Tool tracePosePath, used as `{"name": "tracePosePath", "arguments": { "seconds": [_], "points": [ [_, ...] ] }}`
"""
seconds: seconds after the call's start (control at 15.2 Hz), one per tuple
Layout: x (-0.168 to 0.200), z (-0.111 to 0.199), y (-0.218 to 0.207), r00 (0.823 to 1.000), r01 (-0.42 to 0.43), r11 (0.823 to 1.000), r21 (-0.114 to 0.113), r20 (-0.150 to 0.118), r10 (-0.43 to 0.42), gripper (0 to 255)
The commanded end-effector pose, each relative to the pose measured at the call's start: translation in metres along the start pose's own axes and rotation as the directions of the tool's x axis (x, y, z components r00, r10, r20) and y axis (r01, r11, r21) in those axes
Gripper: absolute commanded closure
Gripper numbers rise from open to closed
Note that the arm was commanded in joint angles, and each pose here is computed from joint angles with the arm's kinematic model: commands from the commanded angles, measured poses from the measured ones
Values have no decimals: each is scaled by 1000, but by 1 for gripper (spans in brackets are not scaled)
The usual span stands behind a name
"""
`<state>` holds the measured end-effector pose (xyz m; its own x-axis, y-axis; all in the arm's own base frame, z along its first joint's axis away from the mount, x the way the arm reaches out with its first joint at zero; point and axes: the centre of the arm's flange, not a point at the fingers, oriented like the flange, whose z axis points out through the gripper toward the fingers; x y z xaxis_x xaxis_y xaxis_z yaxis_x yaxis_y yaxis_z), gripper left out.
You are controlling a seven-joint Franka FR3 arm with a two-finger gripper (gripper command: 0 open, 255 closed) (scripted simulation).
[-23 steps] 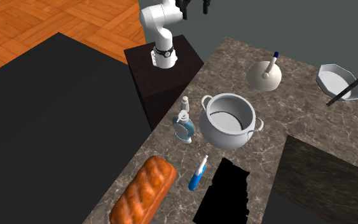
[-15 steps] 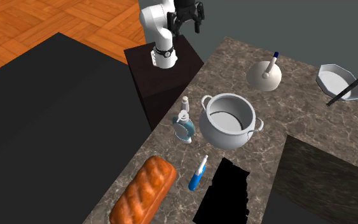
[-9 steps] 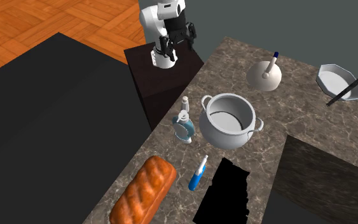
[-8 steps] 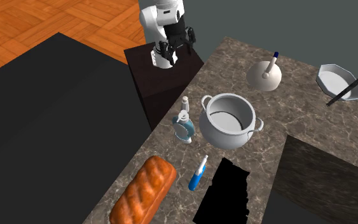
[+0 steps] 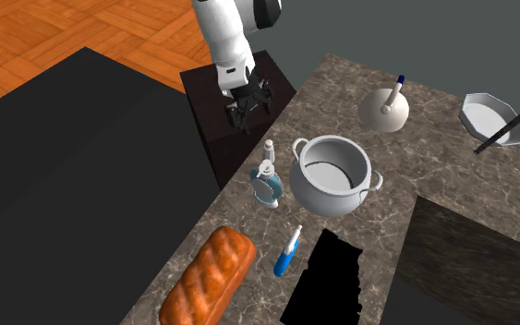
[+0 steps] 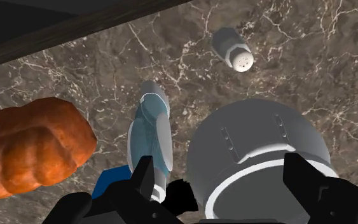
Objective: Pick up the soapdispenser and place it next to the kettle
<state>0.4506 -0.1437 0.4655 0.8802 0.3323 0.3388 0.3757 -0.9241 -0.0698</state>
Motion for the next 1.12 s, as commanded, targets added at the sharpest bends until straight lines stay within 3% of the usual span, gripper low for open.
{"name": "tracePosePath", "arguments": {
  "seconds": [0.0, 0.53, 1.06],
  "points": [
    [6, 15, 22, 1000, 27, 1000, 14, -13, -27, 0],
    [31, 89, 93, 991, 120, 990, 75, -60, -116, 0],
    [33, 128, 90, 991, 120, 990, 75, -60, -116, 0]
  ]
}}
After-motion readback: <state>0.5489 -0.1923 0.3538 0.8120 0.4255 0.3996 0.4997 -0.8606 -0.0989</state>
